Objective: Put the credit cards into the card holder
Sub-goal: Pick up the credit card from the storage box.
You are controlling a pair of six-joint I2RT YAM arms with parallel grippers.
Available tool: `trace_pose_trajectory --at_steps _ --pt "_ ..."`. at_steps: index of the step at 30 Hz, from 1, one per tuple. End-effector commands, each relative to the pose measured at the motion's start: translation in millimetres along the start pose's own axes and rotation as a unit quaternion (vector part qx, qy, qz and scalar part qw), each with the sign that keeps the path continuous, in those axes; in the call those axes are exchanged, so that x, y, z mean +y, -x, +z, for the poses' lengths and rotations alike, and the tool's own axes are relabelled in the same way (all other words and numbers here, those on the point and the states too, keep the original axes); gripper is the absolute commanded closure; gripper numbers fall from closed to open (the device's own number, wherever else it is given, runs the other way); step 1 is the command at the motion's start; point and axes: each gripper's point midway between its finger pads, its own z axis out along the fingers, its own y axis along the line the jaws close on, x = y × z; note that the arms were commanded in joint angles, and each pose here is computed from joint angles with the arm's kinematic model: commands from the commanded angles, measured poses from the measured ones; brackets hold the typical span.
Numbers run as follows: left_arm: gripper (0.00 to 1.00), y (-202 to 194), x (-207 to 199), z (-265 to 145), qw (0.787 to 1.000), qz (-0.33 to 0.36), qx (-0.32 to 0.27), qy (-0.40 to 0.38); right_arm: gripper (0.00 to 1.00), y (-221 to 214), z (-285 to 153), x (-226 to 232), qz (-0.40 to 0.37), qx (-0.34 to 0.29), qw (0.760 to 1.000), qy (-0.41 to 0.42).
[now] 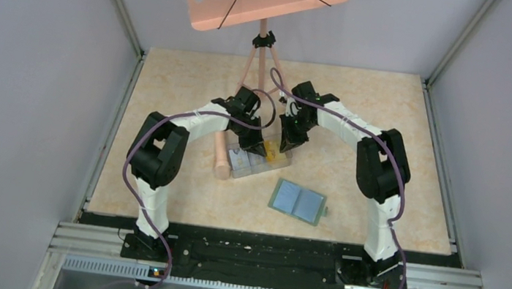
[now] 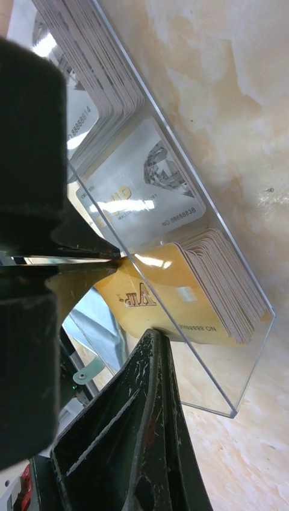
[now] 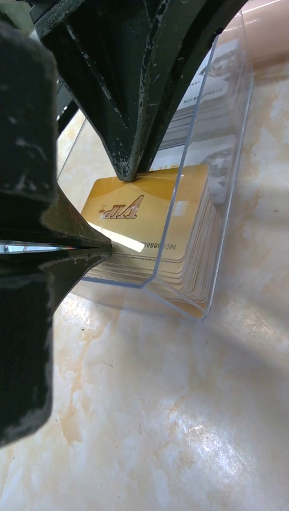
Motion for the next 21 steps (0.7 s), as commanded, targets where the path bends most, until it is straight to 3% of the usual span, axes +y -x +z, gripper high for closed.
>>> trace_pose_trajectory --at_steps 1,4,21 --pt "0.96 14 -17 -5 0.999 0.022 -0.020 -0.019 1.00 -10 14 -11 -0.008 0.014 1.000 -0.025" --pt "1.00 16 -22 -11 0.999 0.031 -0.028 -0.020 1.00 -10 14 -11 -0.007 0.013 1.000 -0.025" --pt "0.99 25 -52 -34 0.996 0.062 -0.052 -0.050 1.00 -12 15 -10 -0.005 0.017 1.000 -0.023"
